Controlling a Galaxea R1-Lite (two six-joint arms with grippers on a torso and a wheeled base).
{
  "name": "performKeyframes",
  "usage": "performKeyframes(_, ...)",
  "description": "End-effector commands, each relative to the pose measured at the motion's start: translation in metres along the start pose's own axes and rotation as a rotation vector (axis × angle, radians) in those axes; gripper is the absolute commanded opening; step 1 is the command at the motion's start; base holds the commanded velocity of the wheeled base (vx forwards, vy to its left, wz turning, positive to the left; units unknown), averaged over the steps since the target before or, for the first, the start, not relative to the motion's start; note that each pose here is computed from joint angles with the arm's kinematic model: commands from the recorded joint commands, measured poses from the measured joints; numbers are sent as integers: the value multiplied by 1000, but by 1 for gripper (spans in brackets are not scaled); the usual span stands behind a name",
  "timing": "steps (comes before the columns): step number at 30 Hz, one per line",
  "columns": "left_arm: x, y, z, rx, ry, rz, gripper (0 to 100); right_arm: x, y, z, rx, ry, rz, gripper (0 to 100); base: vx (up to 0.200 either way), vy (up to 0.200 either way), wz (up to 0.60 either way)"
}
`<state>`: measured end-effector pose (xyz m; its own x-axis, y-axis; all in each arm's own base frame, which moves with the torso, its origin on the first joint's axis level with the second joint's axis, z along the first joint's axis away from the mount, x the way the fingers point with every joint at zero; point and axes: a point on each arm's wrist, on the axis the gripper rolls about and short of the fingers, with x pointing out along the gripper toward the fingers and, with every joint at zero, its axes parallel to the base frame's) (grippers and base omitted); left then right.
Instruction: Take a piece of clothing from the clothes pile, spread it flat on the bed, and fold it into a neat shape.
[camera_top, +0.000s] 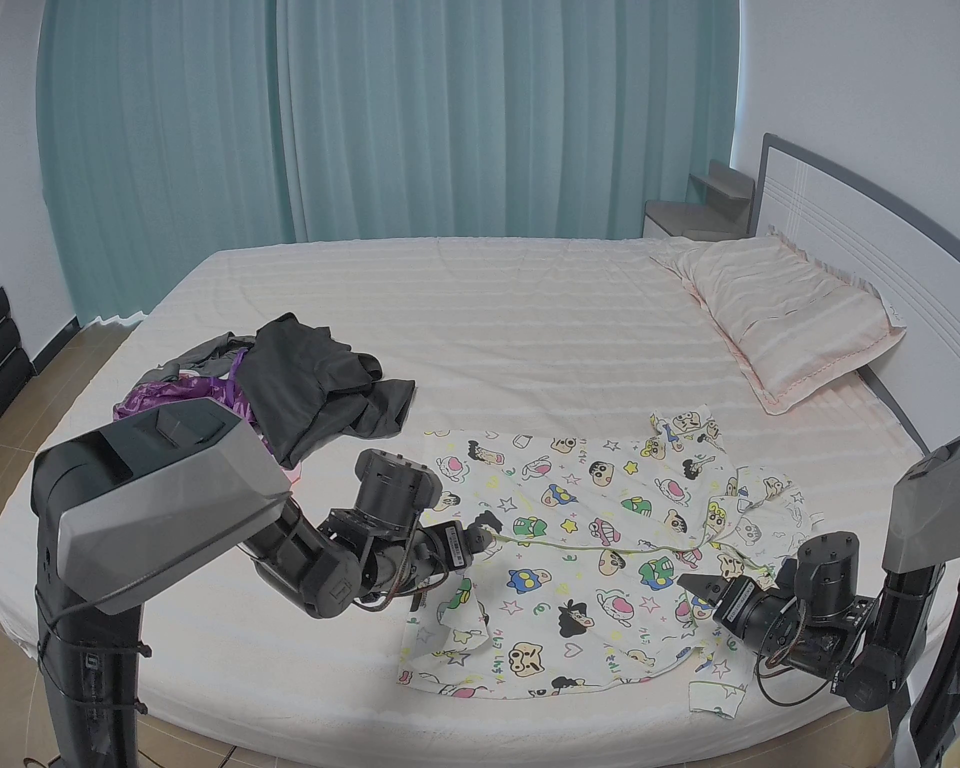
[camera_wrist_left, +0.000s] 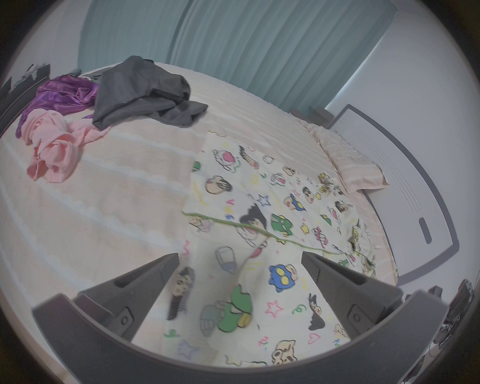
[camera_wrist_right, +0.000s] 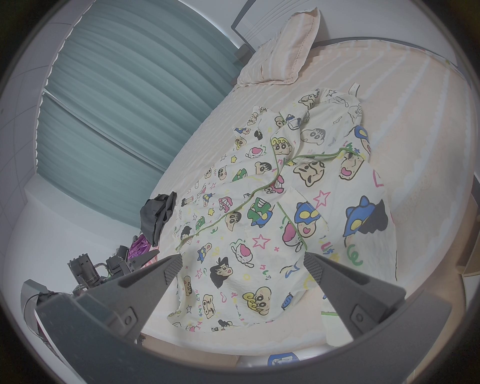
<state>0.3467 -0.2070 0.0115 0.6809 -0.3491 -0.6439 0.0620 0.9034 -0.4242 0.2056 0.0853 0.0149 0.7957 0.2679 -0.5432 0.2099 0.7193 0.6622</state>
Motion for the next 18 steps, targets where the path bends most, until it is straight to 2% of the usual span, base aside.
performKeyframes(1,6,-16,-21,39,44,-27,100,0,0,0,0,0,1,100,0,0,0)
performKeyframes(4,15,-17,-38,63,85,-17,100,0,0,0,0,0,1,100,0,0,0)
performKeyframes(8,22,-11,-47,71,111,6,100,0,0,0,0,0,1,100,0,0,0)
performKeyframes(17,26,-10,-50,69,128,-6,100,0,0,-1,-1,2,0,100,0,0,0)
performKeyframes(18,27,-10,-51,64,145,-44,100,0,0,-1,-1,2,0,100,0,0,0)
